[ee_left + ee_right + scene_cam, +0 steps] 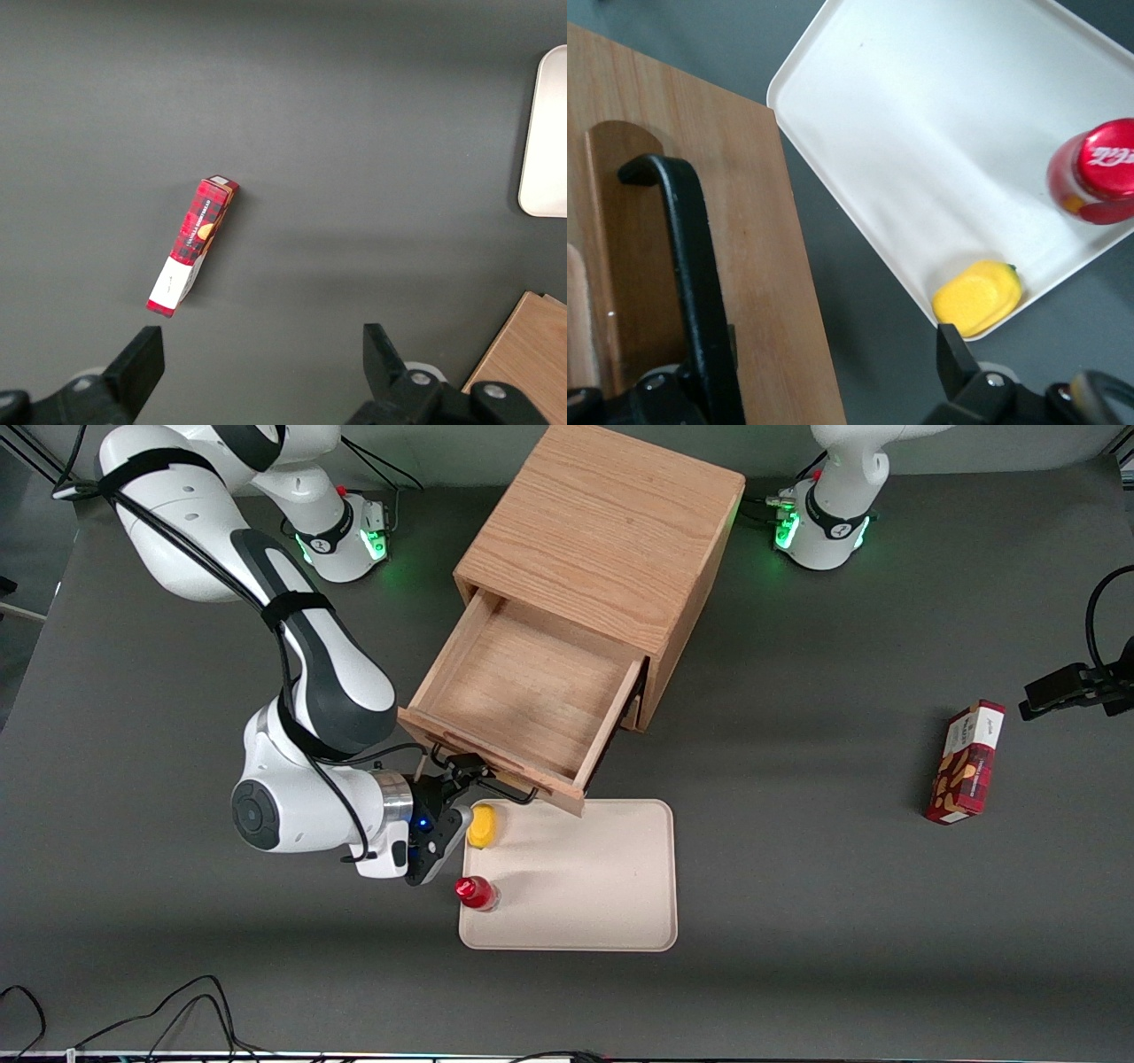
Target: Open upper drawer
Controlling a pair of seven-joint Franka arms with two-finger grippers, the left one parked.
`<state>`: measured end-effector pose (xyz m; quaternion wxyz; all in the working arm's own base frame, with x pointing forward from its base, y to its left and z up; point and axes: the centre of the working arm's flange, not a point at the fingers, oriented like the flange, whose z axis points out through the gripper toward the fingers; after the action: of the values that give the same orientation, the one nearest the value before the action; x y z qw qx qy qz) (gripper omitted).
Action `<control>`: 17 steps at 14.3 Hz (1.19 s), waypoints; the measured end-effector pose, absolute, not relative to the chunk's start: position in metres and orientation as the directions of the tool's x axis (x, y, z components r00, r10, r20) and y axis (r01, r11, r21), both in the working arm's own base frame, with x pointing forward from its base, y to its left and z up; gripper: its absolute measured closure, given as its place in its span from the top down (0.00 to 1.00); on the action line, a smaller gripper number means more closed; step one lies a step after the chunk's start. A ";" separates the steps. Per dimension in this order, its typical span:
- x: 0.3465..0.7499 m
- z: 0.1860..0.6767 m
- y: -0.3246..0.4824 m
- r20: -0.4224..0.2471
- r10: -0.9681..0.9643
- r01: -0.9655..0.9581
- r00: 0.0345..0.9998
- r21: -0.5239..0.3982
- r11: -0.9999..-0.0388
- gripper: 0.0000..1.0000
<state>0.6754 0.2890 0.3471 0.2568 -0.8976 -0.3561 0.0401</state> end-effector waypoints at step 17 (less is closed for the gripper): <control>0.640 0.589 0.239 0.214 0.659 0.685 0.721 -0.363 -0.632 1.00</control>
<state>0.6401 0.2394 0.5887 0.2134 -0.9028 -0.3720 -0.0304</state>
